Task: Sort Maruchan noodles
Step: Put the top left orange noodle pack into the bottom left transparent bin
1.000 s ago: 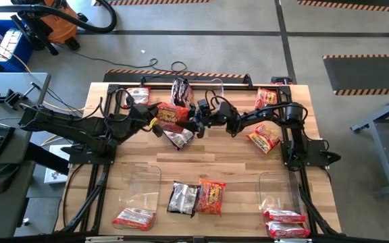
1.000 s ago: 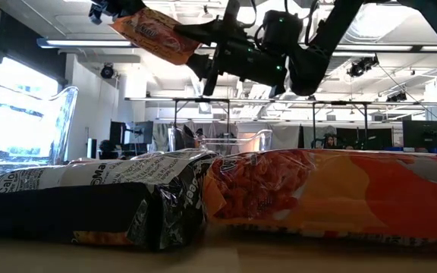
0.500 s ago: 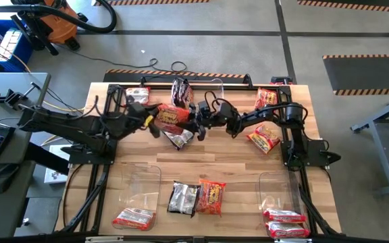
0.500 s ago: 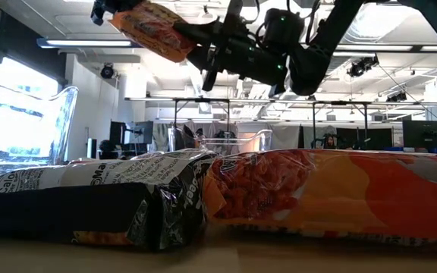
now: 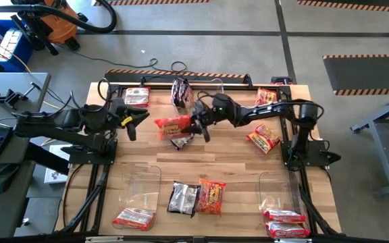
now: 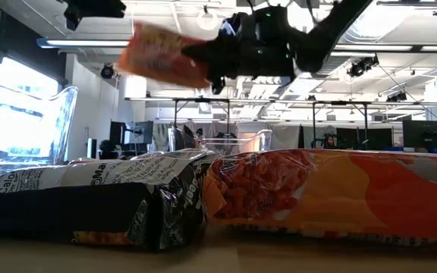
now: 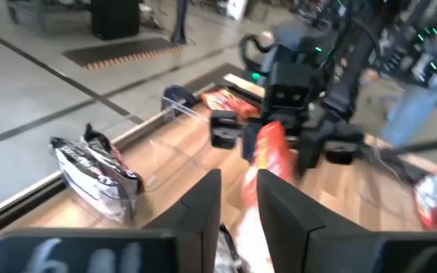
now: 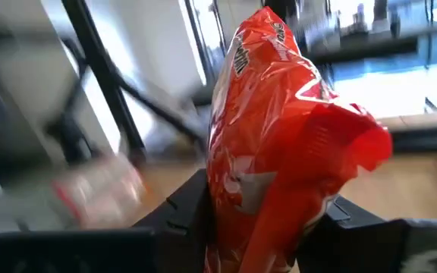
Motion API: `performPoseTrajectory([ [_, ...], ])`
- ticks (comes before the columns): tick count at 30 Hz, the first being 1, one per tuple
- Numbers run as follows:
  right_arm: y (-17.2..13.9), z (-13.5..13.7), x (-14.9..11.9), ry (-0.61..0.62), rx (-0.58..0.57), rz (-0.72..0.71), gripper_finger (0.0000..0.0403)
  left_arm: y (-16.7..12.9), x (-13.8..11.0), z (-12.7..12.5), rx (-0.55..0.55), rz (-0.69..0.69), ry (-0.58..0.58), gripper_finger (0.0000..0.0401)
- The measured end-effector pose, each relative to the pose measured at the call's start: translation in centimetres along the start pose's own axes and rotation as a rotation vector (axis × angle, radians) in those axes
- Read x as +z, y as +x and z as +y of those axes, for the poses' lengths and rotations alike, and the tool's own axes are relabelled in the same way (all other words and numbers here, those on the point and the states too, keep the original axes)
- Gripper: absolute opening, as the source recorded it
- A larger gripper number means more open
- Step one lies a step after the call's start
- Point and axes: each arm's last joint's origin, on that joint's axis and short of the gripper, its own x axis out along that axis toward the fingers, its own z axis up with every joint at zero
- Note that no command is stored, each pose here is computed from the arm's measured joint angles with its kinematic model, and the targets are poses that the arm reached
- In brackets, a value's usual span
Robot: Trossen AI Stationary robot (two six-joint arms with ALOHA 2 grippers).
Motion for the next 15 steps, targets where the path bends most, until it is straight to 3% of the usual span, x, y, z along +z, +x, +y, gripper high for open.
performPoseTrajectory([
  [6,1.0,1.4,0.6,-0.181,-0.151,0.246,0.0112,1.0,1.8,-1.0,-0.081,0.161,0.052,0.0126],
  [12,2.1,2.6,1.7,-0.279,-0.154,0.302,0.0115,4.6,2.1,-2.5,-0.128,0.431,0.102,0.0168],
  [15,2.4,3.1,2.3,-0.292,-0.14,0.303,0.0115,6.0,2.3,-3.1,-0.106,0.545,0.192,0.0183],
])
